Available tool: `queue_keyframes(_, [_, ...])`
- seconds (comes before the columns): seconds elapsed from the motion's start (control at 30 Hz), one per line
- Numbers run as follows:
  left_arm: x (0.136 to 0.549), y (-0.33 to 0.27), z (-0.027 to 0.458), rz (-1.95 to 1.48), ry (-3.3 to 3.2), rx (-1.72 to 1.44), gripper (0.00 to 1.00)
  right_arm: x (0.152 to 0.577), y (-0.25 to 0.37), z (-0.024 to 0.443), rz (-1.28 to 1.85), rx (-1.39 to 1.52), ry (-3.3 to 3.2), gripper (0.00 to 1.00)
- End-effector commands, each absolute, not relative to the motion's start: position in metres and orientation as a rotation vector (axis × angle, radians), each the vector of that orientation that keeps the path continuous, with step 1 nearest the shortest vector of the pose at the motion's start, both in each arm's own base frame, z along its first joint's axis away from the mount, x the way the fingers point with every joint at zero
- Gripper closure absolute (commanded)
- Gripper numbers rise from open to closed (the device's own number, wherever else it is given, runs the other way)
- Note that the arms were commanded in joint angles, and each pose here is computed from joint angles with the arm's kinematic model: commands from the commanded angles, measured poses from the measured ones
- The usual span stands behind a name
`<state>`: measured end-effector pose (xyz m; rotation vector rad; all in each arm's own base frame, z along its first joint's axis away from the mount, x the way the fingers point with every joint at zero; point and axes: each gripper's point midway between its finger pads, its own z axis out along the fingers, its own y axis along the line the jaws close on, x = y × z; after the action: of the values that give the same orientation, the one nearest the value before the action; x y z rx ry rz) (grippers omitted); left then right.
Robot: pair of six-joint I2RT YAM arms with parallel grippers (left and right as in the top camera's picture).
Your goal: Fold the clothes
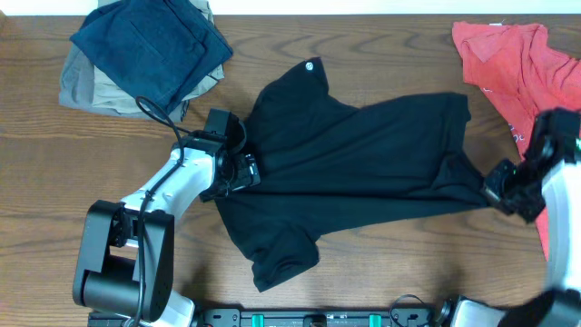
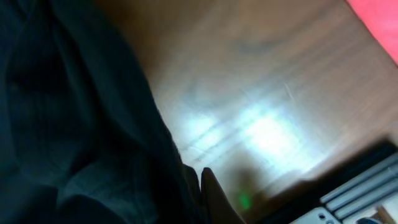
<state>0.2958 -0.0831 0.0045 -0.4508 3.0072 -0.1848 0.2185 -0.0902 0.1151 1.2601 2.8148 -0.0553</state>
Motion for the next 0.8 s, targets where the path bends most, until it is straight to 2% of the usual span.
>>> queue_keyframes(0.0, [0.289, -0.080, 0.006, -0.170, 3.030, -0.453, 0.09, 0.187, -0.109, 0.113, -0.246, 1.508, 2.652, 0.99])
queue_keyframes(0.17, [0.291, -0.080, 0.034, -0.200, 2.968, -0.395, 0.09, 0.163, -0.124, 0.110, -0.304, 1.676, 2.481, 0.94])
queue_keyframes(0.23, [0.295, -0.081, 0.051, -0.226, 2.912, -0.356, 0.08, 0.162, -0.126, 0.109, -0.290, 1.653, 2.499, 0.81])
queue_keyframes(0.27, [0.297, -0.081, 0.060, -0.239, 2.883, -0.351, 0.07, 0.163, -0.123, 0.108, -0.255, 1.650, 2.507, 0.61])
queue_keyframes(0.3, [0.298, -0.082, 0.068, -0.250, 2.858, -0.347, 0.06, 0.167, -0.120, 0.108, -0.210, 1.630, 2.522, 0.26])
queue_keyframes(0.33, [0.299, -0.082, 0.076, -0.262, 2.830, -0.342, 0.05, 0.171, -0.116, 0.107, -0.172, 1.593, 2.543, 0.01])
queue_keyframes(0.5, [0.301, -0.084, 0.104, -0.309, 2.739, -0.324, 0.05, 0.183, -0.107, 0.107, -0.055, 1.502, 2.584, 0.01])
queue_keyframes(0.6, [0.304, -0.087, 0.109, -0.342, 2.715, -0.315, 0.05, 0.200, -0.096, 0.109, 0.085, 1.344, 2.621, 0.01])
queue_keyframes(0.7, [0.311, -0.096, 0.110, -0.407, 2.697, -0.295, 0.06, 0.225, -0.078, 0.116, 0.290, 1.148, 2.619, 0.08])
queue_keyframes(0.77, [0.317, -0.105, 0.110, -0.468, 2.684, -0.277, 0.06, 0.240, -0.070, 0.121, 0.361, 1.064, 2.592, 0.19])
